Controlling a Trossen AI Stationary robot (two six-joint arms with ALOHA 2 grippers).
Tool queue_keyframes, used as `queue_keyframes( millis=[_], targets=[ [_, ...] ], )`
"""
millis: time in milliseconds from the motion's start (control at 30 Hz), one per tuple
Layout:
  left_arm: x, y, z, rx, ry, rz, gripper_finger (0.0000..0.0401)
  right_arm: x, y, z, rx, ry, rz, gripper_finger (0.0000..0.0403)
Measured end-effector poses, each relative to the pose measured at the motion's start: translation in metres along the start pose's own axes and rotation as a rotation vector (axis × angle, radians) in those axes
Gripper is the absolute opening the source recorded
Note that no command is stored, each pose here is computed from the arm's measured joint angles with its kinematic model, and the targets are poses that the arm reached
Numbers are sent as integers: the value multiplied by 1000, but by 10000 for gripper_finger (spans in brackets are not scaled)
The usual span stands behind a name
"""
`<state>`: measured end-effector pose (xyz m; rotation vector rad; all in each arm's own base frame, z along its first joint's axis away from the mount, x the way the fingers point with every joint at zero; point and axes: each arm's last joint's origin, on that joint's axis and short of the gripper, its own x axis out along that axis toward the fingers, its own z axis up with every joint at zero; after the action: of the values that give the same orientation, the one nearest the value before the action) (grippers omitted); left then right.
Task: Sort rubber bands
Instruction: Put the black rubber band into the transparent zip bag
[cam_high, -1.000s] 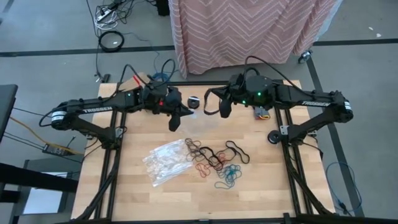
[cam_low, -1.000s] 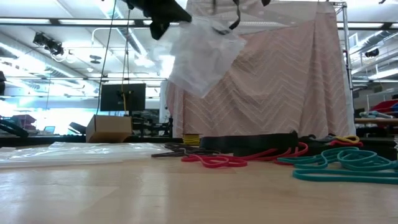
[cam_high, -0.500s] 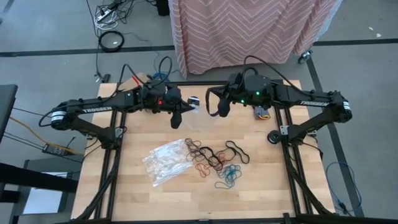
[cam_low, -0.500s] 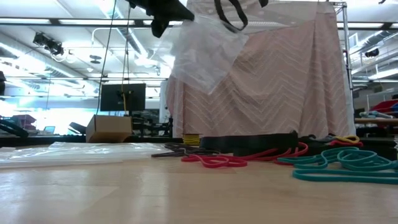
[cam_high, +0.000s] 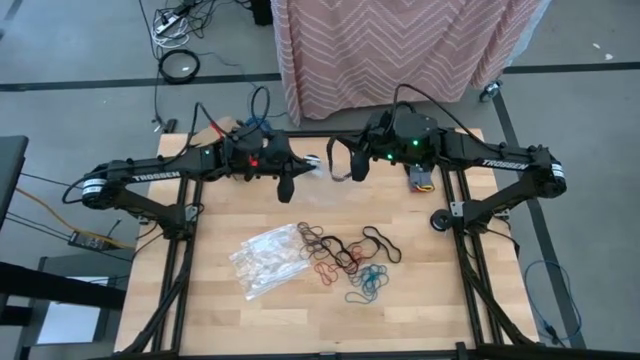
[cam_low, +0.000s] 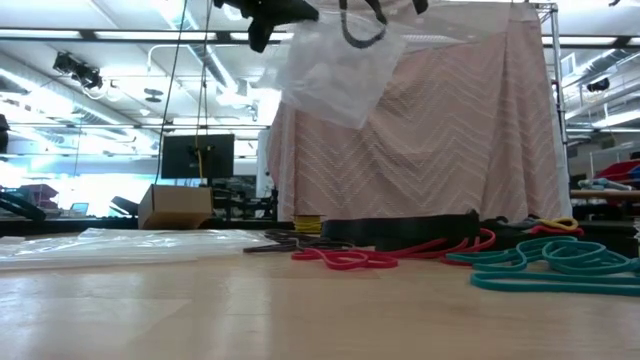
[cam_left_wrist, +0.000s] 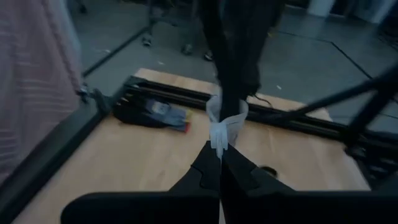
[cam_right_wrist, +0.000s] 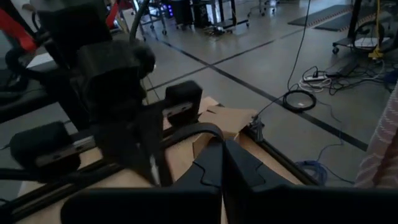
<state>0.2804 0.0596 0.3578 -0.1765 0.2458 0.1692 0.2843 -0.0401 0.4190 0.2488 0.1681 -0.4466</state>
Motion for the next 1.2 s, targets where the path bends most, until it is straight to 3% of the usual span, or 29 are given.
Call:
queue_keyframes(
  millis=[200, 600, 767, 967, 1200],
  targets=[
    [0, 0, 7, 2, -77, 24, 0, 0, -1, -7, 5, 71, -1, 0],
    [0, 1, 2, -1, -27, 24, 0, -7, -11, -34, 1, 356, -90, 0],
    [0, 1, 2, 3, -26, 24, 0, -2, 0, -15, 1, 187, 90, 0],
    [0, 3, 2, 2, -25, 38, 0, -10, -7, -33, -12, 419, 22, 0],
    [7, 3, -4, 1, 20, -2, 0, -8, -5, -26, 9, 394, 157, 0]
  ],
)
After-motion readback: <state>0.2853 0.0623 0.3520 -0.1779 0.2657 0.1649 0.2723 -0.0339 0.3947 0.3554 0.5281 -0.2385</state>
